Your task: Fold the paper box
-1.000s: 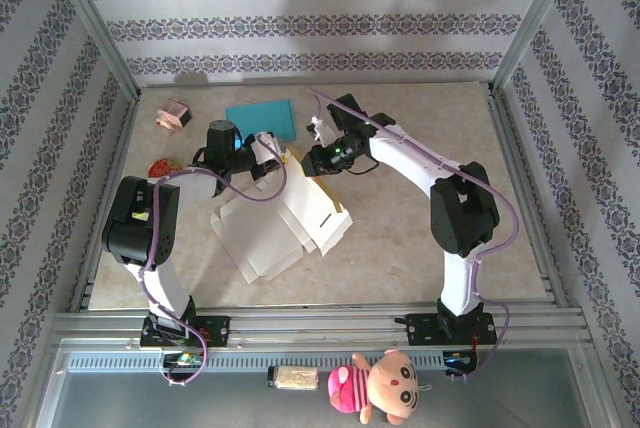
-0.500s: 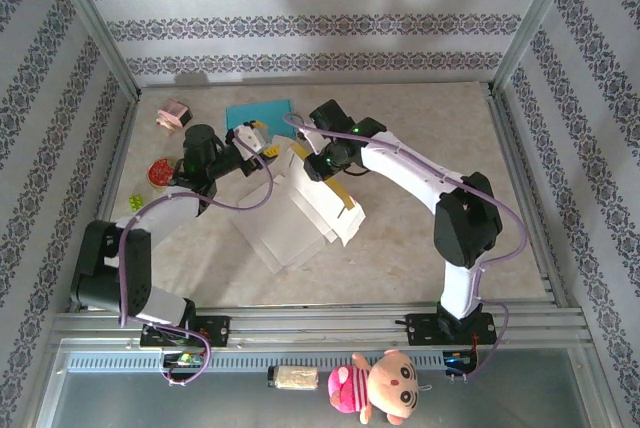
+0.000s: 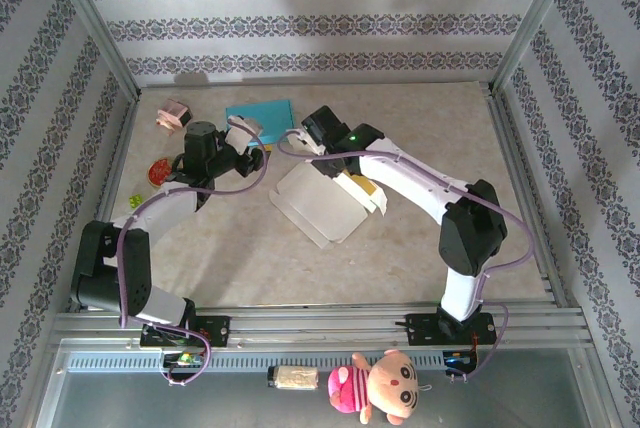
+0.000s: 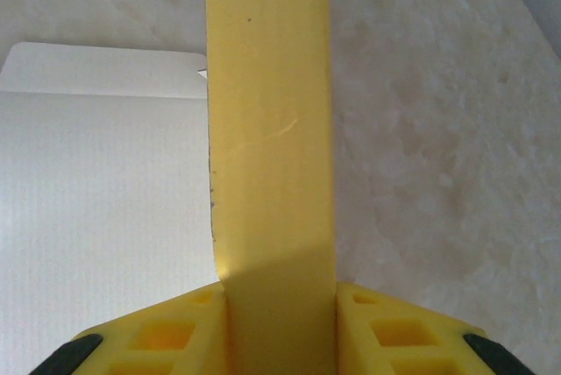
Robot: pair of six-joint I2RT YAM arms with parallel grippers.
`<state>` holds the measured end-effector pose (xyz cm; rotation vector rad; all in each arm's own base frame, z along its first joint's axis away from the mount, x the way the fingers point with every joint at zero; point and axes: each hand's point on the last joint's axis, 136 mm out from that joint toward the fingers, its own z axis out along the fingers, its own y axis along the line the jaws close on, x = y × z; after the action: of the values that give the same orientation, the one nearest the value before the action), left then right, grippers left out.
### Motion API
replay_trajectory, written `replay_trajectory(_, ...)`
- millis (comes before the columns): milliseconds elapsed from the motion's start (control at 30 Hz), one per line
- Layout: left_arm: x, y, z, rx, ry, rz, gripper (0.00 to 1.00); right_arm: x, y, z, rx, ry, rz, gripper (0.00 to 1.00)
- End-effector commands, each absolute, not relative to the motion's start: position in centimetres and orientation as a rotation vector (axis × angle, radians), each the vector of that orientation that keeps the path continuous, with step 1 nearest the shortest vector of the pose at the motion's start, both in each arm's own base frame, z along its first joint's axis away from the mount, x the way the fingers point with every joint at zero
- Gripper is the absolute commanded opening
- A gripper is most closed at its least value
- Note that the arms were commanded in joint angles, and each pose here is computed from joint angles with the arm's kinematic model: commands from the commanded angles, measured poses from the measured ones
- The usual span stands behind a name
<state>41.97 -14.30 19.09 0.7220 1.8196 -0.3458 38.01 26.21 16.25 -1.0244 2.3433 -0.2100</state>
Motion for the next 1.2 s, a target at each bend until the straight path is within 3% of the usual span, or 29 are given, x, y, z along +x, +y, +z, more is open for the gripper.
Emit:
replay_trajectory(0, 41.9, -14.4, 18.4, 0.592, 1.926, -0.486, 0.56, 37.8, 26.5, 14.0, -1.034, 2.368, -0.259, 0.32)
replay_trajectory(300, 42.0, -14.3, 15.5, 0.378, 2.089, -0.622, 0.54, 36.4, 26.7, 9.8, -0.993, 2.448, -0.206, 0.33)
replay_trajectory(533, 41.8, -15.1, 16.5, 0.523, 2.068, -0.62, 0.55, 36.9, 26.7, 12.9, -0.876, 2.474, 0.024, 0.34)
replay_trajectory(767, 46.3, -13.7, 16.6, 0.548, 2.191, -0.443, 0.57, 37.7, 25.2, 10.8, -0.894, 2.512, 0.012, 0.35)
replay_trajectory(933, 48.8, -14.8, 16.1, 0.531, 2.317, -0.531, 0.56, 38.1, 24.2, 8.8, -0.857, 2.548, 0.057, 0.35)
replay_trajectory(1167, 52.5, -16.0, 15.5, 0.471, 2.297, -0.608, 0.49, 38.2, 24.7, 11.1, -0.833, 2.511, 0.132, 0.35)
